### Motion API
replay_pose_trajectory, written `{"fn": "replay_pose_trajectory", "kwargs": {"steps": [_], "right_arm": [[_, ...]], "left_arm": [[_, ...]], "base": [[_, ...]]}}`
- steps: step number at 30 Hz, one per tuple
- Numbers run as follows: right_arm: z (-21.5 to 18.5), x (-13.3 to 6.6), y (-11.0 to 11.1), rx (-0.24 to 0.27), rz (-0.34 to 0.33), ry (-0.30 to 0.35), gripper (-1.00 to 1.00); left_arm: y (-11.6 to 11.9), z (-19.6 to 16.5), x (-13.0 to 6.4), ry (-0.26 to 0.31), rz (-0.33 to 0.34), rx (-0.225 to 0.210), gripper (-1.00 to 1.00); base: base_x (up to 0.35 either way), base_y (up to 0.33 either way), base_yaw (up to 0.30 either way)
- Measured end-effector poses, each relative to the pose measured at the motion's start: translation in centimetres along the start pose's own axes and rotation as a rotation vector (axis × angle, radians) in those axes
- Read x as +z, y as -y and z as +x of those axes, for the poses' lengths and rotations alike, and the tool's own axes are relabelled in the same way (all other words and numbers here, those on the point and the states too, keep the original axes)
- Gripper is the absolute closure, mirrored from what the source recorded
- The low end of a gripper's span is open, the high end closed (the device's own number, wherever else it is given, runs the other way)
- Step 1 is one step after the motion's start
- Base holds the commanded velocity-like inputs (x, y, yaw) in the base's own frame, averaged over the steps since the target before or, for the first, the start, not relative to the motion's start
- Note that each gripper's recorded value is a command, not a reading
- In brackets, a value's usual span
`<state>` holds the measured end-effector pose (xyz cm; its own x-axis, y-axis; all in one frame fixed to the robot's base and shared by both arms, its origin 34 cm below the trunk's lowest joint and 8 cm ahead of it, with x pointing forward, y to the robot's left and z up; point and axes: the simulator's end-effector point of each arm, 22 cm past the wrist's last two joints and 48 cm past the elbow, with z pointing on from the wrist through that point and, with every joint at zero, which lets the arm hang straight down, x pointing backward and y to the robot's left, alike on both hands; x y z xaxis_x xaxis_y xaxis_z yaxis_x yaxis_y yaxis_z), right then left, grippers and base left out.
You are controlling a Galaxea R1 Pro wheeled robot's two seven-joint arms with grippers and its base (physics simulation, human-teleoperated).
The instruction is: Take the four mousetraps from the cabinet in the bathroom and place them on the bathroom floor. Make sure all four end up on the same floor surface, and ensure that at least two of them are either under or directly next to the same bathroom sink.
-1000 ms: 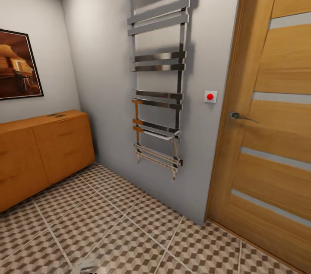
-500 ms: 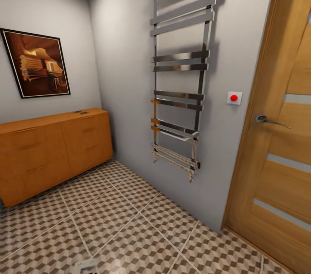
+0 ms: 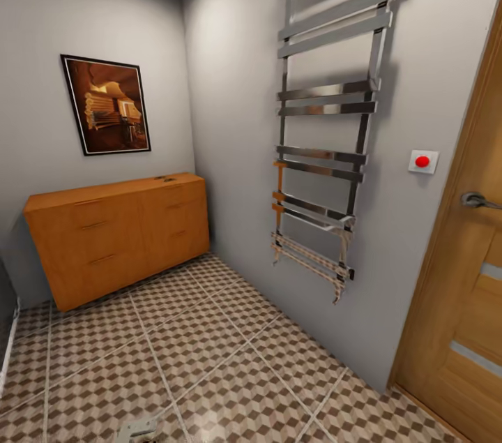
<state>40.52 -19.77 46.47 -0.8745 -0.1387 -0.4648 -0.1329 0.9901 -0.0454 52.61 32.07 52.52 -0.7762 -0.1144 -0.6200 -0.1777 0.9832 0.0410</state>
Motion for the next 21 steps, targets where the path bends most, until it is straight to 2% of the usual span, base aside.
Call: {"fn": "replay_pose_trajectory", "kwargs": {"steps": [21], "right_arm": [[0.00,0.00,-0.03,0.000,-0.001,0.000,-1.00]], "left_arm": [[0.00,0.01,0.00,0.000,0.000,0.001,-1.00]], "base": [[0.000,0.000,0.275]]}}
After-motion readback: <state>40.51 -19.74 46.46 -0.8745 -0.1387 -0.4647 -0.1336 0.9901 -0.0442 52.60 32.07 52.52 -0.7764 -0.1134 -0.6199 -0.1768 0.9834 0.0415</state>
